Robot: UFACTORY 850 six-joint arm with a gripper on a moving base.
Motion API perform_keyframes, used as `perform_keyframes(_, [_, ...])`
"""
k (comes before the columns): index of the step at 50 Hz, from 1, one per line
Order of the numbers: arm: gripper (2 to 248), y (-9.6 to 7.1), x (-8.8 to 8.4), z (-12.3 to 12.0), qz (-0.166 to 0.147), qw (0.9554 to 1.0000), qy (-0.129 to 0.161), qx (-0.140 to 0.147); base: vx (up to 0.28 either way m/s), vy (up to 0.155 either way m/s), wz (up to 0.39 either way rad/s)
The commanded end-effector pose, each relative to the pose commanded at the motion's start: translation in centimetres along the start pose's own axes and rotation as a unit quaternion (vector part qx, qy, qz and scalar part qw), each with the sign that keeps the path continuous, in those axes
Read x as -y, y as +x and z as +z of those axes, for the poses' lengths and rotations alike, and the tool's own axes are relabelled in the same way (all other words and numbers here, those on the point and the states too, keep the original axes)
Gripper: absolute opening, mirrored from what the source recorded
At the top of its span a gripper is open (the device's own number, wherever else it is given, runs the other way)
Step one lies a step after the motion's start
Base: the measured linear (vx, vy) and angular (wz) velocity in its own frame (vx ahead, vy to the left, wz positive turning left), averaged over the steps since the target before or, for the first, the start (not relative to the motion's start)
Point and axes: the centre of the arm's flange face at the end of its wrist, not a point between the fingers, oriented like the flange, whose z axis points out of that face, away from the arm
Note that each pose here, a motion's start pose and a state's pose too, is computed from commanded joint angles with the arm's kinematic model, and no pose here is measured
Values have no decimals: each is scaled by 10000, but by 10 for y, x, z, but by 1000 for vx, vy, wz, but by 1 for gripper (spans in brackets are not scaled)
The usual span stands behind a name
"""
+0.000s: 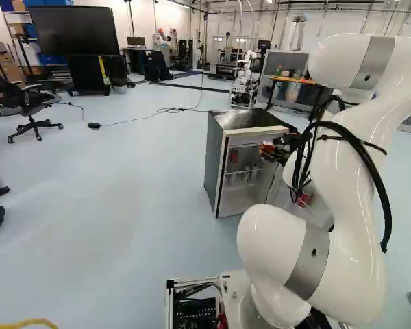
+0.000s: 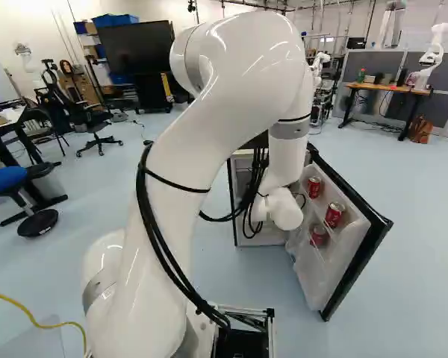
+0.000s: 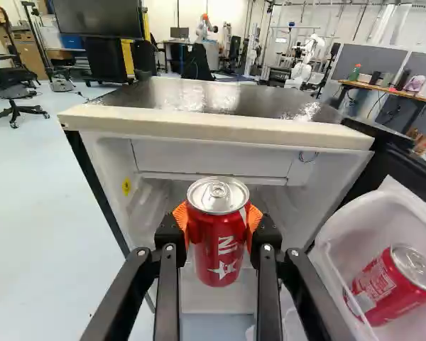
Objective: Grab a drink from the fridge
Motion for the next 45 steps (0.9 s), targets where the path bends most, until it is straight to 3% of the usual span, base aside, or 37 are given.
perform_keyframes(45, [97, 53, -2, -15, -347, 9988, -115, -320, 0, 0, 0])
